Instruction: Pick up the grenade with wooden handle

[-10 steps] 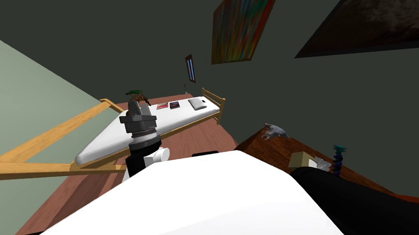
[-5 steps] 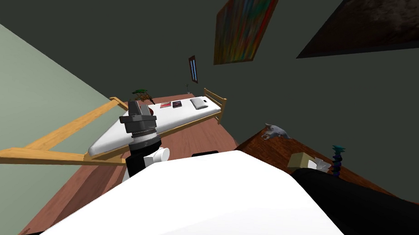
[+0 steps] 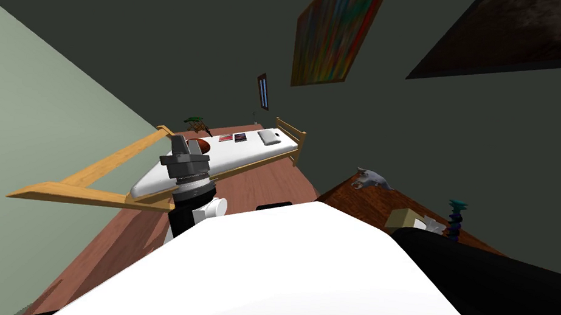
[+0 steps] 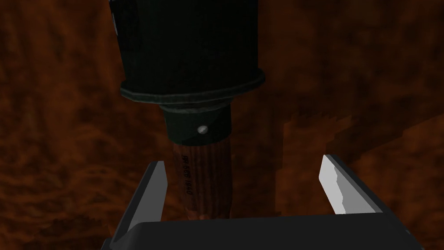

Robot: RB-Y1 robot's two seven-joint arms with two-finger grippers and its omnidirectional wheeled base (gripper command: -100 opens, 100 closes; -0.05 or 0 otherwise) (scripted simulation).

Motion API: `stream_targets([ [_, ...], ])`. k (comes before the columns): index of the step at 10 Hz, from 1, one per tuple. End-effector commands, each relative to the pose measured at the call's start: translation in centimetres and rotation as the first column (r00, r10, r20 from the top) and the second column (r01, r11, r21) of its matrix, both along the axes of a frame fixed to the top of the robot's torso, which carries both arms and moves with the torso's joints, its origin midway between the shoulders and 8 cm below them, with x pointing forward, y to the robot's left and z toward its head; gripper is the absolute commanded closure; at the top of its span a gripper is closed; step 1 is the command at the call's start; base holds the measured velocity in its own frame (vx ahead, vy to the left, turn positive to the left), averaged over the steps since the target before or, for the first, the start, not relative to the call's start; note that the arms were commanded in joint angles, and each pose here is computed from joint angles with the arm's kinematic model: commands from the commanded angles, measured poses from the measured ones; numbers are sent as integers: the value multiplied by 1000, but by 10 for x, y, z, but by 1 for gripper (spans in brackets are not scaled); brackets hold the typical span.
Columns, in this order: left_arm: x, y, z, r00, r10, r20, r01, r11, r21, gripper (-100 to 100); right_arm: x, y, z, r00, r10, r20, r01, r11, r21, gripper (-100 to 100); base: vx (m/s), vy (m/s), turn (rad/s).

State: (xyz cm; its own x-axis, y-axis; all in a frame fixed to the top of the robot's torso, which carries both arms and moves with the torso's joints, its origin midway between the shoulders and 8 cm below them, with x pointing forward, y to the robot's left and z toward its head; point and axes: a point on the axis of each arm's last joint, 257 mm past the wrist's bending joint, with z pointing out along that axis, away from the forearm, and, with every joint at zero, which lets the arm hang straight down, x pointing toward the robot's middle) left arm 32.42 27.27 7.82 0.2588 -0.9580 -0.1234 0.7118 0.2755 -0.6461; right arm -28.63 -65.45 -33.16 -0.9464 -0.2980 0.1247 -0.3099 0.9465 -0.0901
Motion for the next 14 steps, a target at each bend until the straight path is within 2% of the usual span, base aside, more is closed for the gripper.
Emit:
stream_targets([
  [1, 0, 0, 0, 1000, 0, 0, 0, 1000, 0, 0, -16, 13, 0, 999, -52, -1, 52, 999, -15, -100, -85, -26, 308],
  [3, 0, 0, 0, 1000, 0, 0, 0, 1000, 0, 0, -12, 24, -7, 999, -43, -12, 43, 999, 16, -100, -77, -18, 45],
  [4, 0, 0, 0, 1000, 0, 0, 0, 1000, 0, 0, -12, 24, -7, 999, -51, -12, 52, 999, 16, -100, -10, -2, -17],
  [5, 0, 0, 0, 1000, 0, 0, 0, 1000, 0, 0, -24, 25, -1, 996, -82, -15, 82, 996, -28, -100, -68, -1, 281],
  [7, 0, 0, 0, 1000, 0, 0, 0, 1000, 0, 0, -15, 39, -8, 997, -76, -17, 76, 997, 8, -100, -66, -15, 72],
  [8, 0, 0, 0, 1000, 0, 0, 0, 1000, 0, 0, -15, 39, -8, 996, -88, -15, 88, 996, 7, -100, -13, -6, -27],
  [9, 0, 0, 0, 1000, 0, 0, 0, 1000, 0, 0, -26, 38, 1, 993, -115, -14, 114, 993, -42, -100, -86, 3, 312],
  [12, 0, 0, 0, 1000, 0, 0, 0, 1000, 0, 0, -16, 49, -5, 993, -117, -12, 117, 993, -13, -100, -50, -15, 34],
  [13, 0, 0, 0, 1000, 0, 0, 0, 1000, 0, 0, -24, 46, 6, 990, -141, -5, 141, 988, -67, -100, -63, -7, 296],
  [14, 0, 0, 0, 1000, 0, 0, 0, 1000, 0, 0, -18, 51, 4, 991, -136, -5, 135, 989, -55, -100, -100, -16, 187],
])
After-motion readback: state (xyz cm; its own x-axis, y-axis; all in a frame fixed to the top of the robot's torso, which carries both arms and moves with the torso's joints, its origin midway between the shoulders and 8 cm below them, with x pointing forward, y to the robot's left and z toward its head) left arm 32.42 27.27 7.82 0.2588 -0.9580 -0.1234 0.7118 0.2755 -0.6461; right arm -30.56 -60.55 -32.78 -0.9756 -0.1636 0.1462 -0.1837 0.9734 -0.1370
